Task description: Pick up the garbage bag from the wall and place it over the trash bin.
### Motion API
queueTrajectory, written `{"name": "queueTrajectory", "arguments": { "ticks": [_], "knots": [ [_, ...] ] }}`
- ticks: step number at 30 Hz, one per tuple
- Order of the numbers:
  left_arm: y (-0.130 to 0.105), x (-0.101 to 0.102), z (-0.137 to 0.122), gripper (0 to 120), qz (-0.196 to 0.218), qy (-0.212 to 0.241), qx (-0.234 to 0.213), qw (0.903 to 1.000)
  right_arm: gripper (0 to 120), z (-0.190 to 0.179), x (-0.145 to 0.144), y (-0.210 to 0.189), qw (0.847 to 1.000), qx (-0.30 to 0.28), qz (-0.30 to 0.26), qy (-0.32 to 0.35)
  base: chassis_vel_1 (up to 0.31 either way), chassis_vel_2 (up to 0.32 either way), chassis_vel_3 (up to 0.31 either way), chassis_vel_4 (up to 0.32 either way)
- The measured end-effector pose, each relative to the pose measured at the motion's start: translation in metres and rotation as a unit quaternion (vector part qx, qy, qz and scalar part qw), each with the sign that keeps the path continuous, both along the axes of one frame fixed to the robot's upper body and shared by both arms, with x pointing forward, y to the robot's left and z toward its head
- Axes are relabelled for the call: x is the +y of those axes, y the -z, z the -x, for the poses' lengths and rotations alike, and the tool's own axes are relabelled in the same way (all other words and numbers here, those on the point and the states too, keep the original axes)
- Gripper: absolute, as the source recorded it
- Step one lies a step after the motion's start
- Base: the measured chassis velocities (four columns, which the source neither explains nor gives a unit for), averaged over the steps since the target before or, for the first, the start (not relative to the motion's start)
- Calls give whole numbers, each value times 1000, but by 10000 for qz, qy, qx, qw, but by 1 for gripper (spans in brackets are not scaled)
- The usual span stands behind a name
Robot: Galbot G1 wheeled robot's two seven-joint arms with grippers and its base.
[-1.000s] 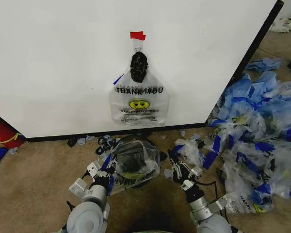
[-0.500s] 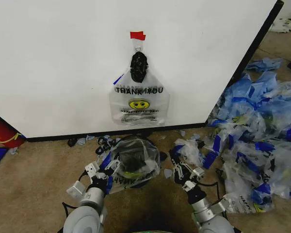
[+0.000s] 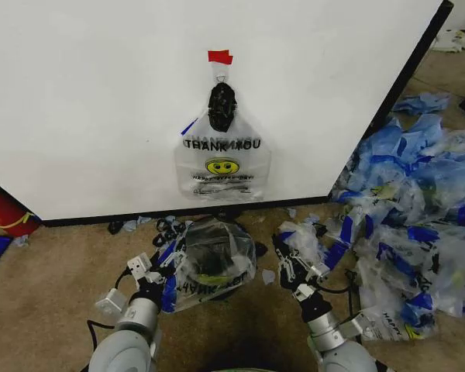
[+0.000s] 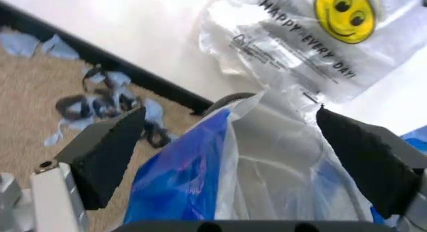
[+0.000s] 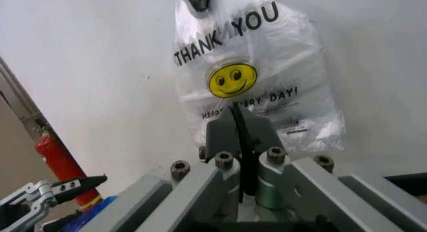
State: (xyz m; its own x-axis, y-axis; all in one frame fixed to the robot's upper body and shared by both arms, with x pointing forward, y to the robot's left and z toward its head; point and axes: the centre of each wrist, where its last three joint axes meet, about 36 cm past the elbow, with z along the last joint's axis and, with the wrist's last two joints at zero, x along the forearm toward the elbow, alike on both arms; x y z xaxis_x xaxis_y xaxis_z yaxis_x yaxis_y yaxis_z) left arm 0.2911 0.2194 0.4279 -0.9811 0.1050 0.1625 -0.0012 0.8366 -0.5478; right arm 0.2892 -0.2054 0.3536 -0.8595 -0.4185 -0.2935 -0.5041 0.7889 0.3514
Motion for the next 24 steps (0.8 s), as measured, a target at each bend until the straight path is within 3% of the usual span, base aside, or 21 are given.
{"name": "queueTrajectory", "arguments": {
  "ticks": [7, 13, 14, 21, 24],
  "knots": [
    [2, 16, -16, 100, -525, 204, -727, 9958, 0, 1, 4, -14, 9997, 152, -137, 90, 0, 0, 0, 0],
    [2, 23, -19, 100, -742, 322, -820, 9934, 0, 11, 33, -91, 9862, 1452, -730, 302, 0, 0, 0, 0],
    [2, 23, -19, 100, -742, 322, -820, 9934, 0, 11, 33, -91, 9862, 1452, -730, 302, 0, 0, 0, 0],
    [5, 30, -26, 100, -908, 386, -696, 9927, 26, 35, 56, -148, 9563, 2859, -555, 261, 0, 0, 0, 0],
    [7, 31, -26, 100, -930, 376, -661, 9928, 35, 37, 58, -155, 9492, 3108, -340, 359, 0, 0, 0, 0]
  ]
}}
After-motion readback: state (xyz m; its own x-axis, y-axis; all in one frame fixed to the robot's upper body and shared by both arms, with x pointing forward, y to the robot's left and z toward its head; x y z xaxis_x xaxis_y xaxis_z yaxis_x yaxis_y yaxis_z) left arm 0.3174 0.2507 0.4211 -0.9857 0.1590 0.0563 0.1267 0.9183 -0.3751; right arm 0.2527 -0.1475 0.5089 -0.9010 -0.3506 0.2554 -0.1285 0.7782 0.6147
